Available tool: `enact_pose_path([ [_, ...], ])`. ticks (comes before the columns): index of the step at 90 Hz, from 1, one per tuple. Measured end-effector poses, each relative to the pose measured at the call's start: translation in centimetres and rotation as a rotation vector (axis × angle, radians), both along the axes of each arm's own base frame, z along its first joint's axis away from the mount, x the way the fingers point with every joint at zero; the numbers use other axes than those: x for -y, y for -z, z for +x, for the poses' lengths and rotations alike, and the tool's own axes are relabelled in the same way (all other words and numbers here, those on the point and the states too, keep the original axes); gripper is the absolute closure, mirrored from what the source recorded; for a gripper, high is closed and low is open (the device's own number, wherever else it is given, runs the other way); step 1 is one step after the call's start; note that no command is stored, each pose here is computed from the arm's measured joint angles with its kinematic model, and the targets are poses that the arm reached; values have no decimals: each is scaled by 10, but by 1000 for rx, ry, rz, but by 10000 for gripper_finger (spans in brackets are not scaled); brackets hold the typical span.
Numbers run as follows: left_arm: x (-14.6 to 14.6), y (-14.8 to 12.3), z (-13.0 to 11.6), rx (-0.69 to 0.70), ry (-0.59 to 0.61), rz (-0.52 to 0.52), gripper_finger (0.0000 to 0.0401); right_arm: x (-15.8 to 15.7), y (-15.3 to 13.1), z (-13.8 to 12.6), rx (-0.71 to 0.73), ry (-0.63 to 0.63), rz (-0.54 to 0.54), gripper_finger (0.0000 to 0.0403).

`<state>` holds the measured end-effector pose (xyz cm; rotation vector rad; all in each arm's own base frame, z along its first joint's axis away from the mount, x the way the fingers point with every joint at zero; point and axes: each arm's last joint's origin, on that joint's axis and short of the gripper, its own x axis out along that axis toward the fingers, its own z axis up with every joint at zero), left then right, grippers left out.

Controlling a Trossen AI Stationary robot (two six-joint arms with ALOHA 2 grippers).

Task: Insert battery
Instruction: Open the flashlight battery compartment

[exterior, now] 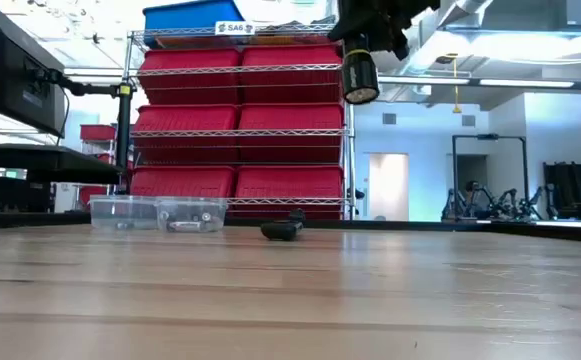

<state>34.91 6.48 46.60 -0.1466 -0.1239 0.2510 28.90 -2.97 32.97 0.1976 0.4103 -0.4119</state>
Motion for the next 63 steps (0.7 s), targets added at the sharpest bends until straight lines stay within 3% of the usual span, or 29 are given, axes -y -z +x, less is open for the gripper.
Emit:
enact_pose_path([
  [14,4,-10,-27,-91,-10,60,263,0,0,-5,-37,-3,-12,265],
  [27,9,-15,-57,-206,-22,51,264,6,13,-11,-9,20,-16,265],
  [46,14,-19,-102,-341,-114,14,264,9,75,-23,94,45,-11,265],
  [63,15,-18,-115,-393,-150,-6,264,9,144,-37,102,94,-67,265],
])
